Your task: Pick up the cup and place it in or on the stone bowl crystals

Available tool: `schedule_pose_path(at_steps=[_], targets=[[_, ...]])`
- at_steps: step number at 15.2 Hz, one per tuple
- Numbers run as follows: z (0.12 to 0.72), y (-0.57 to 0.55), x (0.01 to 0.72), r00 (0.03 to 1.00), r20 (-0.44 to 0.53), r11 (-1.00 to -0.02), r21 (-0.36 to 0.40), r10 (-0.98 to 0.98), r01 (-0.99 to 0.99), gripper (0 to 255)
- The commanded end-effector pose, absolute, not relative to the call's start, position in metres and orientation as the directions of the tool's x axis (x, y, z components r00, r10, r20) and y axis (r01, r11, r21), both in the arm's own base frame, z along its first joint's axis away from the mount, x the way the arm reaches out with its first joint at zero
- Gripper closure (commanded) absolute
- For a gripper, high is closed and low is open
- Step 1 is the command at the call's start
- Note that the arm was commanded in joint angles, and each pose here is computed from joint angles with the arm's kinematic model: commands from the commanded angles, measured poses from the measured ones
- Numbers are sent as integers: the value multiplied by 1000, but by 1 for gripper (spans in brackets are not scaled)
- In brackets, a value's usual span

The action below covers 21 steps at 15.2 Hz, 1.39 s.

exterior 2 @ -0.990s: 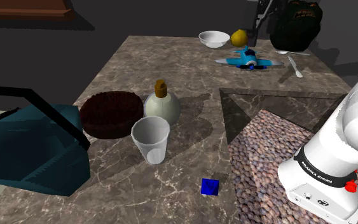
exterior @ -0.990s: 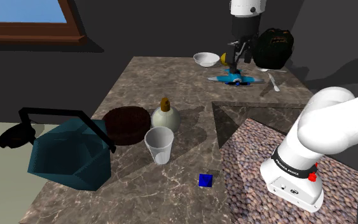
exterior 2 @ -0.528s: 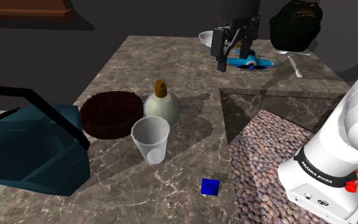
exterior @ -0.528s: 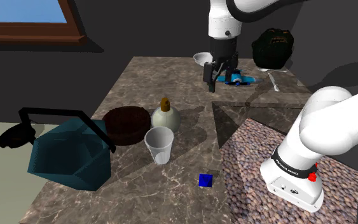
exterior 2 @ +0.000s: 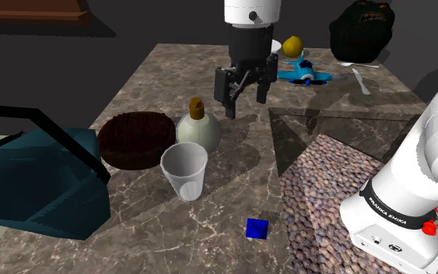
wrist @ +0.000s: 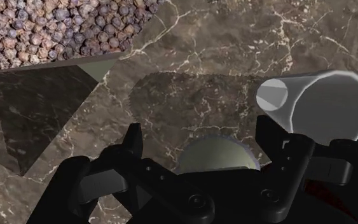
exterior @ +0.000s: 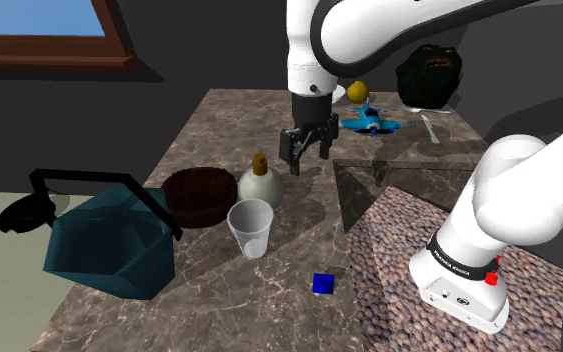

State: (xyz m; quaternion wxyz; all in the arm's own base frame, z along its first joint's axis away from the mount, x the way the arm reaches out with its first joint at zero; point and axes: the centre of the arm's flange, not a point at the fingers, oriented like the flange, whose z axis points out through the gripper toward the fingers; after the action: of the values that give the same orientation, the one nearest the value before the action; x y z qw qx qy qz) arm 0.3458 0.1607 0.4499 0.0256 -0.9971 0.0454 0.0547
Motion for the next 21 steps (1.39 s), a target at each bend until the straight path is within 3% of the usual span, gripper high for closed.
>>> schedule_pose_path(at_steps=[1, 8, 21], targets=[[437, 178, 353, 989, -113, -993, -67, -92, -99, 0], [400, 249, 377, 988, -120, -984, -132, -99, -115, 0], [358, 259, 374, 988, -121, -984, -136, -100, -116, 0]])
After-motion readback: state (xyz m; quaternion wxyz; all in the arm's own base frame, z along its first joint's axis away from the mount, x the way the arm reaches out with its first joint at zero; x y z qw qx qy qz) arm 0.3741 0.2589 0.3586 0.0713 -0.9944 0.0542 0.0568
